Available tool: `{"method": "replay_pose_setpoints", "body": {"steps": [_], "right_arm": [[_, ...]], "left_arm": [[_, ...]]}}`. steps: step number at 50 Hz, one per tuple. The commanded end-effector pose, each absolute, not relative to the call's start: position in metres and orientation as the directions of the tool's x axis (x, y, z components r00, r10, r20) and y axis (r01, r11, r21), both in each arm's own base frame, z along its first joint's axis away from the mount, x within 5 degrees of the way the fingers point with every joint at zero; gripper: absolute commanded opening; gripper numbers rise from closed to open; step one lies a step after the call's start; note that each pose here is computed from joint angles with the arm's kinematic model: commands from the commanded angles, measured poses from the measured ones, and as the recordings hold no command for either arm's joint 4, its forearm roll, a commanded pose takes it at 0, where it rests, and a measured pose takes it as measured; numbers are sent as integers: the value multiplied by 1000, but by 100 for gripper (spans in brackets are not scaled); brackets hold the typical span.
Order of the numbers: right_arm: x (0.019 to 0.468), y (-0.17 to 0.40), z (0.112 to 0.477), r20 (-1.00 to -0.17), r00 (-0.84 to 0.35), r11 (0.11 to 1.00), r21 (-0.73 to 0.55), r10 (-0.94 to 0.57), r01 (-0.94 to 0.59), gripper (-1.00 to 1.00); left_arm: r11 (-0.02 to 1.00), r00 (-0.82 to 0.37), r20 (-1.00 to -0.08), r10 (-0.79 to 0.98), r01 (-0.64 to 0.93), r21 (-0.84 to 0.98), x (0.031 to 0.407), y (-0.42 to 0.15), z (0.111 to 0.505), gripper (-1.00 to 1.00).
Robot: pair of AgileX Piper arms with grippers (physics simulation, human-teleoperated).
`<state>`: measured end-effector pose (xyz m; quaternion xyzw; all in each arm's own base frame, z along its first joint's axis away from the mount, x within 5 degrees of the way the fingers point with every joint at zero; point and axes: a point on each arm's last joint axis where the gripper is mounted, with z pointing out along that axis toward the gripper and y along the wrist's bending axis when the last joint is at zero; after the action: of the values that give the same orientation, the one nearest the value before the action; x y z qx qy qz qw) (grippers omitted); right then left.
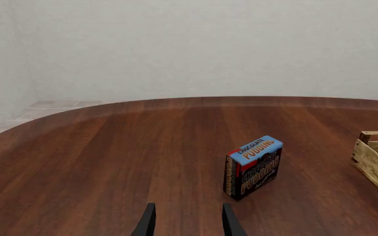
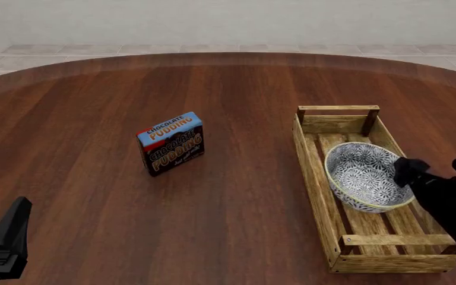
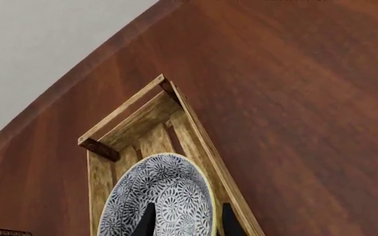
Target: Pick up the bowl on the left and put it in the tray.
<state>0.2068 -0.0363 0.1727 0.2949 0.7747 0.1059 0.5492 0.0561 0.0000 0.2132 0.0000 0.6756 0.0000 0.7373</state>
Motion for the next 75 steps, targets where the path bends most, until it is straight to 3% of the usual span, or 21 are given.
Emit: {"method": "replay_pose_setpoints", "body": {"steps": [1,65,75], "right_arm": [[207,-37,175,-791,-220,805,485,570,341,100],[179,-31,227,-853,-148,850,451,500,272,100],[164,-30,250,-890,-98,878,413,445,241,100]], "left_arm": [[1000,87,-996,0,0,0,56,0,213,100],[1000,87,-996,0,0,0,56,0,213,100],[1000,87,-996,0,0,0,56,0,213,100]]}}
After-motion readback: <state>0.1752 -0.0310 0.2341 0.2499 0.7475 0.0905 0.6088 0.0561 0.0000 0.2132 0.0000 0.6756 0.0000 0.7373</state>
